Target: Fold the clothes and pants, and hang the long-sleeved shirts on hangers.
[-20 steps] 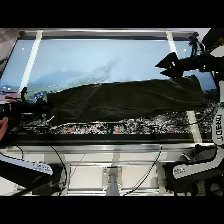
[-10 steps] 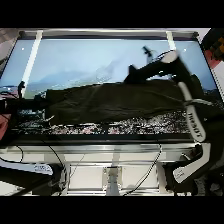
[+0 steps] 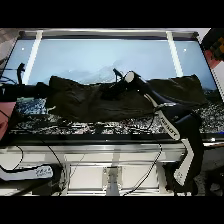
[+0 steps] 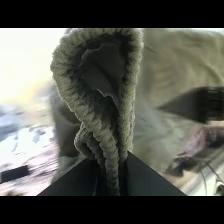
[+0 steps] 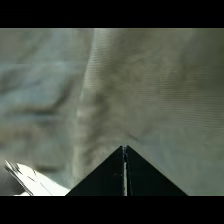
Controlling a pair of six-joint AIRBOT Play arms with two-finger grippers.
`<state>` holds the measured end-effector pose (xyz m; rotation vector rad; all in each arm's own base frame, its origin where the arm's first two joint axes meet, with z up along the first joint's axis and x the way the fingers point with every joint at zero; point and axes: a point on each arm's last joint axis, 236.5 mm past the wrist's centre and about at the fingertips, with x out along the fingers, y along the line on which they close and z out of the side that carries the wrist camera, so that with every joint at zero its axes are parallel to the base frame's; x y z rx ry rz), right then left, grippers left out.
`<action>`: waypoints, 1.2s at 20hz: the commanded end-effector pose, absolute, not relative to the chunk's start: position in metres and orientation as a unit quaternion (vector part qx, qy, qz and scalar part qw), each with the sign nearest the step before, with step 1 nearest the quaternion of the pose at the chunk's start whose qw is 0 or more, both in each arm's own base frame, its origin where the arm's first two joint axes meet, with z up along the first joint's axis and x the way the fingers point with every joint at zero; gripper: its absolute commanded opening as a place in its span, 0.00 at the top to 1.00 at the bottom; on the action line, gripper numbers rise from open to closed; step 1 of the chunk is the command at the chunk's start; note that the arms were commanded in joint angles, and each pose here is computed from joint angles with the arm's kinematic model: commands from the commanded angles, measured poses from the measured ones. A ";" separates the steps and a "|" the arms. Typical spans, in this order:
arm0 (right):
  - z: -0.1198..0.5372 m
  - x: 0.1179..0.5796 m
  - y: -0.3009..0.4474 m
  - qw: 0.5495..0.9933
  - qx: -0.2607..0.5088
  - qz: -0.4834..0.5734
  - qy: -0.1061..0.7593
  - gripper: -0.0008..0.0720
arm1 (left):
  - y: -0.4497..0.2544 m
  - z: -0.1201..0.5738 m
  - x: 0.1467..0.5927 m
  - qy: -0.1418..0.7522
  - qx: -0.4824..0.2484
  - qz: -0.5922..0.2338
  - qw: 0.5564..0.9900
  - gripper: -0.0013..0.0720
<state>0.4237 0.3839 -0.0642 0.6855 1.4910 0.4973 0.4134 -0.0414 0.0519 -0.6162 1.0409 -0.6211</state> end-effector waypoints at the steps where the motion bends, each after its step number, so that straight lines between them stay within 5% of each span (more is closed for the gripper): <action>1: -0.089 0.429 0.395 0.644 0.357 0.142 0.662 0.97 | -0.092 0.076 0.415 0.485 -0.266 -0.324 0.768 0.95; 13: -0.121 0.431 0.363 0.646 0.357 0.025 0.674 0.97 | -0.202 0.135 0.428 0.433 -0.275 -0.394 0.763 0.95; 15: -0.107 0.449 0.341 0.683 0.327 0.022 0.653 0.98 | -0.207 0.135 0.427 0.434 -0.275 -0.395 0.761 0.95; 19: -0.005 0.500 0.208 0.825 0.171 -0.085 0.531 0.97 | -0.221 0.132 0.426 0.440 -0.274 -0.390 0.761 0.95; 24: 0.087 0.506 0.110 0.867 0.089 -0.082 0.484 0.97 | -0.266 0.118 0.426 0.450 -0.258 -0.357 0.777 0.95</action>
